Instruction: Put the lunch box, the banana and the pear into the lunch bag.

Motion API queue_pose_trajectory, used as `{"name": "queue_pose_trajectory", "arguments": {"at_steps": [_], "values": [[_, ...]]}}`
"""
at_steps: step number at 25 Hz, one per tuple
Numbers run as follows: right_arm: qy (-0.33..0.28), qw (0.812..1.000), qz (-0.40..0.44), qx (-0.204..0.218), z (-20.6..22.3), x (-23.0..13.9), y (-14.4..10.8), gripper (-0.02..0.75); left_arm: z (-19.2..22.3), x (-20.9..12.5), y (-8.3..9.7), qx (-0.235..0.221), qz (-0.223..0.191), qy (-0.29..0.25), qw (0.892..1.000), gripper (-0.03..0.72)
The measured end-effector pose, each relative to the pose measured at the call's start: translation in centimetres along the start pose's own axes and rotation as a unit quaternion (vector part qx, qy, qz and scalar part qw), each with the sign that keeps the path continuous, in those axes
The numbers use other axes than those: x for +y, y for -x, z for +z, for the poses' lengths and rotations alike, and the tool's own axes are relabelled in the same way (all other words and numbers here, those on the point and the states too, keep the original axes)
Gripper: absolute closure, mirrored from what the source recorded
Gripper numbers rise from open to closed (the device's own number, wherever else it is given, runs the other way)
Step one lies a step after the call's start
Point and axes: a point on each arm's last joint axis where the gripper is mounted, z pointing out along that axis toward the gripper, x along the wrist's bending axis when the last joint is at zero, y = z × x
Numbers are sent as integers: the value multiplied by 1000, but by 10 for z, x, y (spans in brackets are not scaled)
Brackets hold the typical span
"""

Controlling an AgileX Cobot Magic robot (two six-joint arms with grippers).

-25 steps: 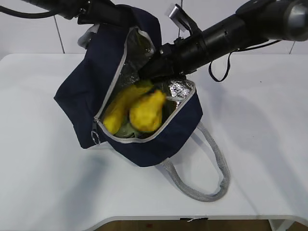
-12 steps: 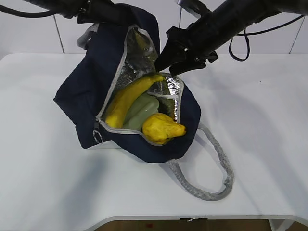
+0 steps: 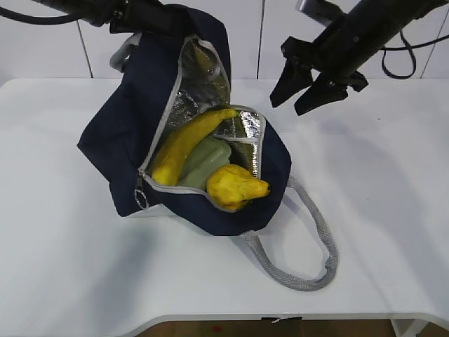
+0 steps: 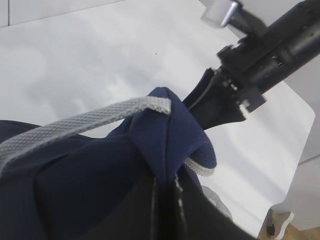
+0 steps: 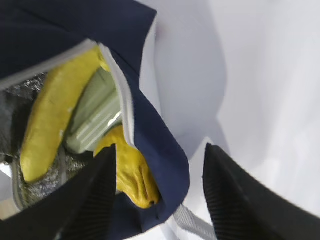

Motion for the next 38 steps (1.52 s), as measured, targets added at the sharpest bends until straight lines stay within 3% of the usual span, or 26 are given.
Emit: {"name": "queue_pose_trajectory", "arguments": {"at_steps": [6,18,33,38], "values": [[18,1000,20,-13,-25,-6,-13,295,0,1,-1,5,-1,6,1000,696],[-55,997,59,-12,-8,-50,-2,295,-2,3,-5,16,-2,15,1000,696],[-95,993,49,59,12,-88,-2,296,-2,3,-5,18,0,13,1000,696],[-79,993,46,70,22,-94,2,296,-2,2,-5,17,0,12,1000,696]]}}
